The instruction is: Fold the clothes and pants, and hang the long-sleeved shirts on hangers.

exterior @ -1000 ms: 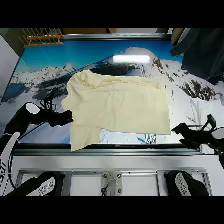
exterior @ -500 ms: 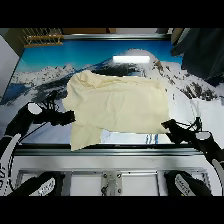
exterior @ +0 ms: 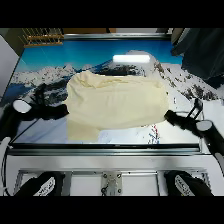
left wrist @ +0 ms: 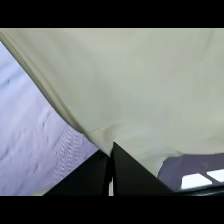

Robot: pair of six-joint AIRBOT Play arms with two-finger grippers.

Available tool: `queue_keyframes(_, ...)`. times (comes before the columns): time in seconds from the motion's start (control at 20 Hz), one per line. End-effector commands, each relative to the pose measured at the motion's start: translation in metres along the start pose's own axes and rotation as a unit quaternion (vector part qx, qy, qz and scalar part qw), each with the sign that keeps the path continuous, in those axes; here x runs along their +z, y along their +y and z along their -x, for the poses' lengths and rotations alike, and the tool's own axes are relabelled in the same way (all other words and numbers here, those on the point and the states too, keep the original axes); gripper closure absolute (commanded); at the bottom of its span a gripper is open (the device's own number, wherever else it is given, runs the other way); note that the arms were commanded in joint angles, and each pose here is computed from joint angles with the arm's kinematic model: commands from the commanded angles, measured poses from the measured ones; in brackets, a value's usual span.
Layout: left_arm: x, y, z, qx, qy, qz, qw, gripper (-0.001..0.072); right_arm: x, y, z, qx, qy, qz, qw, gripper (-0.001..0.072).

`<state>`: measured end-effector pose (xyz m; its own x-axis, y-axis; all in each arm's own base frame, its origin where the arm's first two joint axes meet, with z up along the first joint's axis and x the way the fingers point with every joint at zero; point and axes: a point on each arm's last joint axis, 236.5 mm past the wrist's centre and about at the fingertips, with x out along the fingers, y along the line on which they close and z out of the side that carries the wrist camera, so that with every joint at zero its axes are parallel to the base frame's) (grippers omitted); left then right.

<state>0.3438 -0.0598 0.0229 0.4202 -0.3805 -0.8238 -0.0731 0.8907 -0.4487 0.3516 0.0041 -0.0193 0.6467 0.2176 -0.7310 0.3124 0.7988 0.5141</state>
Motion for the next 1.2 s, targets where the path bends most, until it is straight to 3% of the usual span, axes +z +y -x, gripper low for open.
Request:
queue_keyframes(0.0, 0.066, -0.050, 0.115, -0.031, -0.157, -0.042, 0.986, 0.0701, 0.091, 0.074, 0.081, 0.022, -0.087, 0.146, 0.985, 0.0705)
queue_keyframes(0.1, 0.091, -0.104, 0.214, -0.063, -0.282, -0.093, 0.953, 0.0701, 0.142, 0.130, 0.151, 0.056, -0.173, 0.188, 0.965, 0.0705)
queue_keyframes(0.25, 0.075, -0.174, 0.351, -0.087, -0.438, -0.171, 0.878, 0.0701, 0.178, 0.194, 0.262, 0.096, -0.296, 0.233, 0.921, 0.0705)
queue_keyframes(0.5, -0.001, -0.230, 0.478, -0.106, -0.579, -0.237, 0.773, 0.0701, 0.153, 0.230, 0.374, 0.128, -0.397, 0.268, 0.868, 0.0705)
queue_keyframes(0.65, -0.028, -0.242, 0.506, -0.114, -0.608, -0.249, 0.745, 0.0701, 0.131, 0.237, 0.413, 0.141, -0.431, 0.275, 0.848, 0.0705)
queue_keyframes(0.85, -0.013, -0.236, 0.491, -0.111, -0.585, -0.239, 0.767, 0.0702, 0.114, 0.236, 0.418, 0.149, -0.418, 0.270, 0.854, 0.0705)
queue_keyframes(1.15, 0.085, -0.158, 0.316, -0.084, -0.392, -0.142, 0.905, 0.0701, 0.110, 0.194, 0.273, 0.100, -0.178, 0.257, 0.945, 0.0705)
